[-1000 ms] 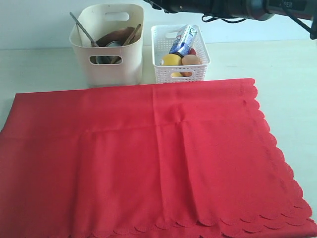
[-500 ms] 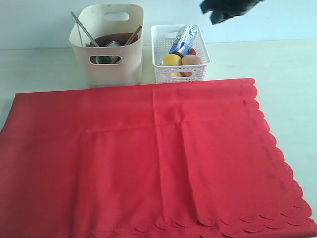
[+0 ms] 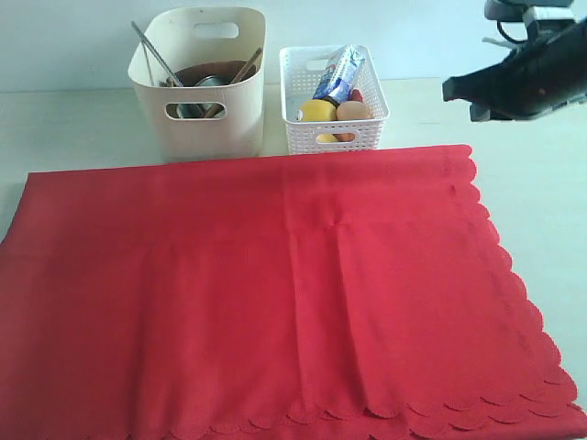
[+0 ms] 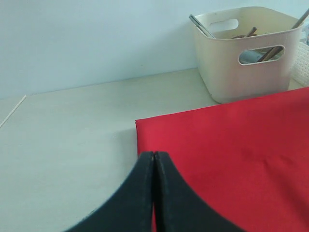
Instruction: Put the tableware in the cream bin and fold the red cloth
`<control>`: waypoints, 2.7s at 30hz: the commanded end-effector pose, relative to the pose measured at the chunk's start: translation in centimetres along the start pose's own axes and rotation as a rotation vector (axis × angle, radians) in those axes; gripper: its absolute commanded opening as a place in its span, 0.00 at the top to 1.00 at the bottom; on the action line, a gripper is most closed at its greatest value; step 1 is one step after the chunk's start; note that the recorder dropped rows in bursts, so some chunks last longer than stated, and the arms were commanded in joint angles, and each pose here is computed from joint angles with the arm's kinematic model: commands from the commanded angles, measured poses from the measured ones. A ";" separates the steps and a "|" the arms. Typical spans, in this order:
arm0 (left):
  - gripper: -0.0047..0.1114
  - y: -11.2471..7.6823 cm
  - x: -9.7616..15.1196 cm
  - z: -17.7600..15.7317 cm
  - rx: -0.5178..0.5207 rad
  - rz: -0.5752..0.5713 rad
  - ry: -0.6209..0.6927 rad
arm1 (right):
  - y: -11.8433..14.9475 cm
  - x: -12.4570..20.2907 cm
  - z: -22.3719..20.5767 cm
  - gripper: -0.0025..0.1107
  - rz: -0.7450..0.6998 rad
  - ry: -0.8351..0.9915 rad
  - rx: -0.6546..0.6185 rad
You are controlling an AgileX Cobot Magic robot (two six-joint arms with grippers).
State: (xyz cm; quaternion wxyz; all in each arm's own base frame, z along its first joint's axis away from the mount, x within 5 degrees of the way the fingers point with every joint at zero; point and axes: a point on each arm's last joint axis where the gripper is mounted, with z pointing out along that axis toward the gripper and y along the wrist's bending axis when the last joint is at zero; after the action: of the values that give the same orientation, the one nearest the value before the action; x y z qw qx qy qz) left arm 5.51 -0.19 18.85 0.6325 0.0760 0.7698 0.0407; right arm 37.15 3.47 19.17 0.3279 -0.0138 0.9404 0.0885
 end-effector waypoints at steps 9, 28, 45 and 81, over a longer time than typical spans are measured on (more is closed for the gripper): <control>0.96 0.0 0.0 0.0 -0.003 -0.006 -0.010 | -3.5 8.5 -1.2 0.98 0.201 -0.223 0.291; 0.96 0.1 -0.6 0.0 -0.006 -0.054 -0.078 | -3.5 8.8 -1.2 0.98 0.219 -0.234 0.283; 0.96 1.2 -3.8 0.0 -0.025 -0.529 -0.418 | -2.1 8.2 -1.0 0.98 0.062 -0.272 0.142; 0.26 0.1 3.5 18.0 -0.068 -0.285 0.648 | -0.5 8.1 -1.0 0.98 -0.029 -0.280 -0.026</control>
State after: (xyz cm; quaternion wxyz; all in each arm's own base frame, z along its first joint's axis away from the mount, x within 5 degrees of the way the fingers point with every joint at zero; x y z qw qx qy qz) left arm 21.93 -0.17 12.32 0.3547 -0.0699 0.9323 -0.0046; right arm 30.32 3.01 14.48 0.4477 -0.0150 0.8891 0.0945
